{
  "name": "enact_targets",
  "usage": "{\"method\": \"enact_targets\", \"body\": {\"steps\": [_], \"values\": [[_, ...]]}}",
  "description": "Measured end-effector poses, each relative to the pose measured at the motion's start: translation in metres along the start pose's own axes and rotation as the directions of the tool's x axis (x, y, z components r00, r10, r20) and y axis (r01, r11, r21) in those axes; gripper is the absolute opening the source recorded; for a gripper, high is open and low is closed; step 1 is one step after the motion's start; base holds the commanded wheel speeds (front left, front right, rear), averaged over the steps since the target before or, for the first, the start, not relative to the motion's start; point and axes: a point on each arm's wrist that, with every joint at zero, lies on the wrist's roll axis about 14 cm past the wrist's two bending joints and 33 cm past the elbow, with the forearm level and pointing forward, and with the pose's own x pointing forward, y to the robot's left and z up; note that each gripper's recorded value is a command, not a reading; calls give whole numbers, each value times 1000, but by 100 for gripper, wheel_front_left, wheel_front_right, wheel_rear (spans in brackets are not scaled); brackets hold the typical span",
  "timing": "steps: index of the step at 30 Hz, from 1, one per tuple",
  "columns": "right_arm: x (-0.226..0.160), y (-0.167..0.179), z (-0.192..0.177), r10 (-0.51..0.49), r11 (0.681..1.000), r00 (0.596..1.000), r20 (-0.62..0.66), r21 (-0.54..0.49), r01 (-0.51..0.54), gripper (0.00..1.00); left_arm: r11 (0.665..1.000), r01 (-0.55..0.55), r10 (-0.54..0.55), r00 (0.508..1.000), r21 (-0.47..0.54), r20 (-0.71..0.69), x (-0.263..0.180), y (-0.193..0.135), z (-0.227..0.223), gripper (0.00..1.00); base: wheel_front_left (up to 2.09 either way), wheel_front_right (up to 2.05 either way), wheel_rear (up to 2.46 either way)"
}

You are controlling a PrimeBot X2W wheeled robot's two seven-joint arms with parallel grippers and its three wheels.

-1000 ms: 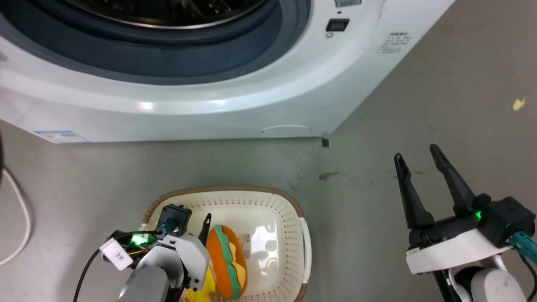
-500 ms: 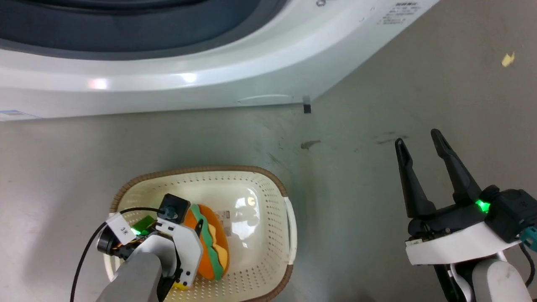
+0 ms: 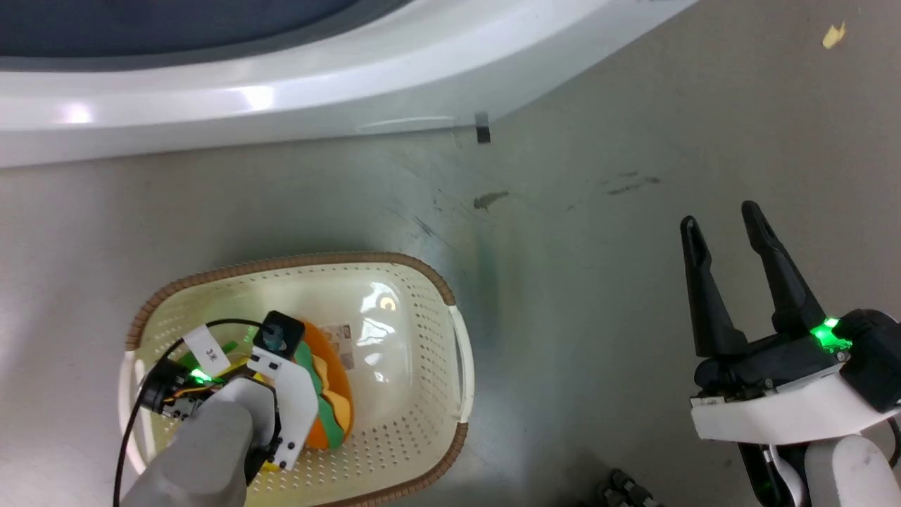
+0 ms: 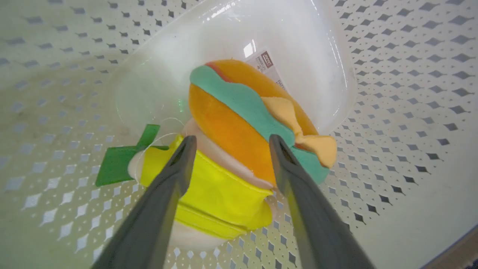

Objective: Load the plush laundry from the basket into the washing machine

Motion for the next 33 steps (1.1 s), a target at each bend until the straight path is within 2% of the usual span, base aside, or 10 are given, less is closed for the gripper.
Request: {"method": "enact_targets", "body": {"steps": [3,6,13,14,15,16,17,28,33], "values": [[-1,-5,-6,-15,1000,1000,-17,0,16,100,1000,6,-6,999,7,-35,10,0,-5,100,0,0,0],[-1,-9,-12,-30,1000,999,-29,-1,30,100,997,34,-28,996,76,-81,20,-7,-13,100,0,0,0],[-1,-16,-24,-54,999,997,-53,0,54,100,997,60,-52,988,53,-143,41,-6,-24,100,0,0,0],[-1,-17,-26,-57,998,997,-58,0,57,100,996,64,-55,987,56,-151,44,-6,-25,76,0,0,0],[-1,-18,-27,-60,998,996,-62,0,60,100,996,68,-58,986,59,-159,46,-6,-27,76,0,0,0],[-1,-19,-29,-63,998,996,-65,2,64,100,996,71,-61,984,59,-166,49,-6,-28,20,0,0,0],[-1,-19,-29,-66,998,996,-66,1,66,100,995,78,-66,983,63,-173,51,-6,-29,0,0,0,0],[6,-28,-5,-81,997,997,14,-14,81,100,995,71,-60,986,67,-154,64,2,-29,0,0,0,0],[-2,-37,13,-102,994,993,54,-40,104,100,998,41,-38,997,45,-70,51,-4,-13,0,0,0,0]]}}
